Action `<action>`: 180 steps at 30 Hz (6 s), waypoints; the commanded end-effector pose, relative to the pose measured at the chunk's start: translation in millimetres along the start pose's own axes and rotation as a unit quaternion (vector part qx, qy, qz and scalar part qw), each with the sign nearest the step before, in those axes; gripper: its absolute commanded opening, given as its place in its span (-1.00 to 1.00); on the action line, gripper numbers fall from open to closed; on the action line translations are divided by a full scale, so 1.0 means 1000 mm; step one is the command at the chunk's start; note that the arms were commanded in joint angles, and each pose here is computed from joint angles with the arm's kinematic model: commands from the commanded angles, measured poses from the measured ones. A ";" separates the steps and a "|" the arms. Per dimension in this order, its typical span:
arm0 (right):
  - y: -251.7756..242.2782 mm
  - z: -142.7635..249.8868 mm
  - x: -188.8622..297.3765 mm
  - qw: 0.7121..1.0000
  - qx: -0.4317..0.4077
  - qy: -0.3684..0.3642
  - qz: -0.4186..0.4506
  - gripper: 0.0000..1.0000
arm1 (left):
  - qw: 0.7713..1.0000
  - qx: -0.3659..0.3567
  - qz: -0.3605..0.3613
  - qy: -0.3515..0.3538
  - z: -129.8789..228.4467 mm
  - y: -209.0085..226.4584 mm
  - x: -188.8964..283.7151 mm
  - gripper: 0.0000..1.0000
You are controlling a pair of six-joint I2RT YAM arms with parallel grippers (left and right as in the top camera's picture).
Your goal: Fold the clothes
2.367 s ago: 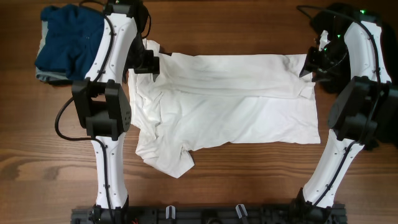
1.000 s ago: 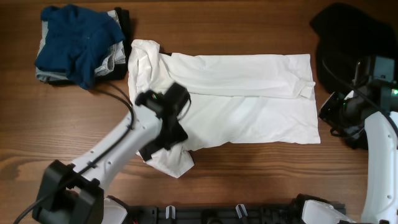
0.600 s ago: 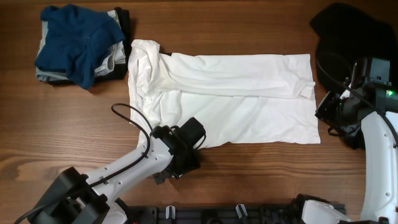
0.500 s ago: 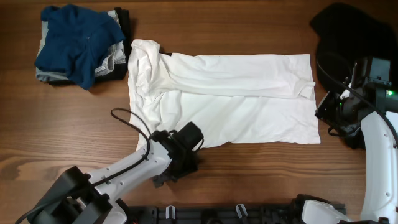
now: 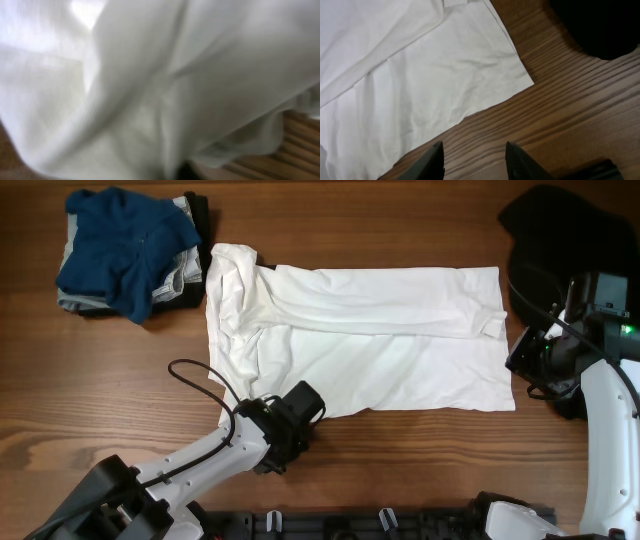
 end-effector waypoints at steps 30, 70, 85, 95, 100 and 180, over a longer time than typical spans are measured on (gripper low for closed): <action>-0.012 0.034 -0.117 0.993 -0.094 0.069 0.008 0.22 | 0.997 0.020 0.027 -0.066 -0.083 -0.009 0.074 -0.92; -0.055 0.054 -0.179 0.982 -0.164 0.087 0.024 -0.91 | 0.994 0.023 0.027 -0.108 -0.097 -0.011 0.076 -0.92; -0.036 0.028 -0.069 0.992 -0.122 0.014 -0.019 -0.92 | 0.995 -0.016 0.020 -0.101 -0.092 -0.005 0.128 -0.92; -0.043 -0.033 -0.074 0.991 -0.097 -0.095 -0.016 -0.92 | 0.939 -0.037 0.107 -0.326 -0.168 -0.064 0.167 -0.92; -0.035 -0.057 -0.090 0.989 -0.079 -0.117 -0.033 -0.92 | 0.922 -0.036 0.144 -0.357 -0.192 -0.097 0.165 -0.92; 0.119 -0.136 -0.076 0.945 0.277 -0.108 -0.133 -0.92 | 0.946 0.042 0.142 -0.287 -0.249 -0.037 0.155 1.00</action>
Point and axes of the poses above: each gripper's point midway between its finger pads, its own x axis back along the fingers, its own y axis along the line the jaws close on, z = x × y, the point moved 1 cm from there along x, back along the fingers, and after that the axes turned 14 degrees about x, right-handed, at the moved point
